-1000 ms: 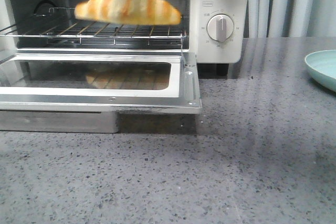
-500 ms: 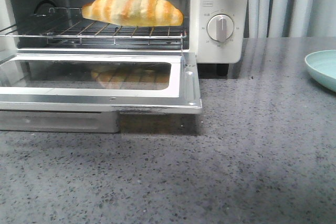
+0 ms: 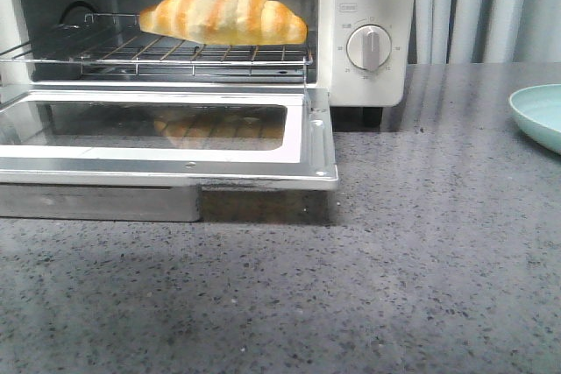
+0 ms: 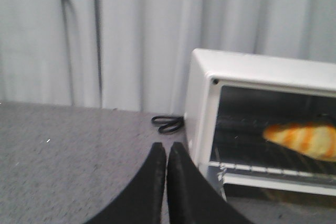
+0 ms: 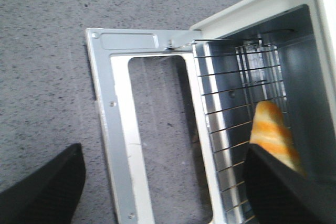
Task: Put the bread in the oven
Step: 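Withdraw the right gripper out of the oven toward the plate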
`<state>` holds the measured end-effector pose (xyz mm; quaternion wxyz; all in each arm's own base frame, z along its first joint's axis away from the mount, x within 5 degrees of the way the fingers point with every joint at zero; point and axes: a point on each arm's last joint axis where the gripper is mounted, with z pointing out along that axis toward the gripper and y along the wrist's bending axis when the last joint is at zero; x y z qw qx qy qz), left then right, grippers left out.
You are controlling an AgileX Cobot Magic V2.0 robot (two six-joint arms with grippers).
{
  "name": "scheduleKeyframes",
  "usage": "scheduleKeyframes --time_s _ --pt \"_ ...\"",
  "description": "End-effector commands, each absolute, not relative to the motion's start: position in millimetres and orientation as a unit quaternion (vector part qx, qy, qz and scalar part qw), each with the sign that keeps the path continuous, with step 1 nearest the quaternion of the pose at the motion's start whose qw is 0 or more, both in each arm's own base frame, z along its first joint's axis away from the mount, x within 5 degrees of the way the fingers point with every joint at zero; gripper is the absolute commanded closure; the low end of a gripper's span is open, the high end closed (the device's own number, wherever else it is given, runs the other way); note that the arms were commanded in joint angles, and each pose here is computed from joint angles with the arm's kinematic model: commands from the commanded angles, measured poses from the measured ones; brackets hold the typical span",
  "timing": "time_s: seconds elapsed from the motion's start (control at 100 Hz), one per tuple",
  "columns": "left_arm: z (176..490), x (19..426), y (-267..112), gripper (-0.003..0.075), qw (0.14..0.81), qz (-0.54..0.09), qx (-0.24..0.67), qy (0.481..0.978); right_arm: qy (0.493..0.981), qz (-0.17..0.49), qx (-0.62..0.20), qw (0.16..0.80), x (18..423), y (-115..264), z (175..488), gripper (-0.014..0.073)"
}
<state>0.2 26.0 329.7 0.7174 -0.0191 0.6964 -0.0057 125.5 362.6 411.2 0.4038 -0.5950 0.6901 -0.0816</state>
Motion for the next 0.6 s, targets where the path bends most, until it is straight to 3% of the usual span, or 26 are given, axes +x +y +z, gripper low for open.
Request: scheduleKeyframes --time_s 0.0,0.35,0.51,0.59 --pt "326.1 -1.4 23.7 0.0741 0.735 0.001 -0.029 0.678 0.705 -0.068 -0.570 0.416 119.9 338.3 440.8 0.0037" --pt "286.2 20.0 17.7 0.0741 0.697 0.021 -0.037 0.716 0.721 -0.061 -0.556 0.409 120.2 325.2 439.5 0.0037" --pt "282.3 25.5 13.5 0.0741 0.716 0.011 -0.020 0.698 0.734 -0.076 -0.552 0.388 120.6 309.2 425.5 0.0040" --pt "282.3 26.6 12.1 0.0741 0.724 0.007 -0.014 0.690 0.738 -0.084 -0.551 0.380 121.1 294.8 421.4 0.0123"
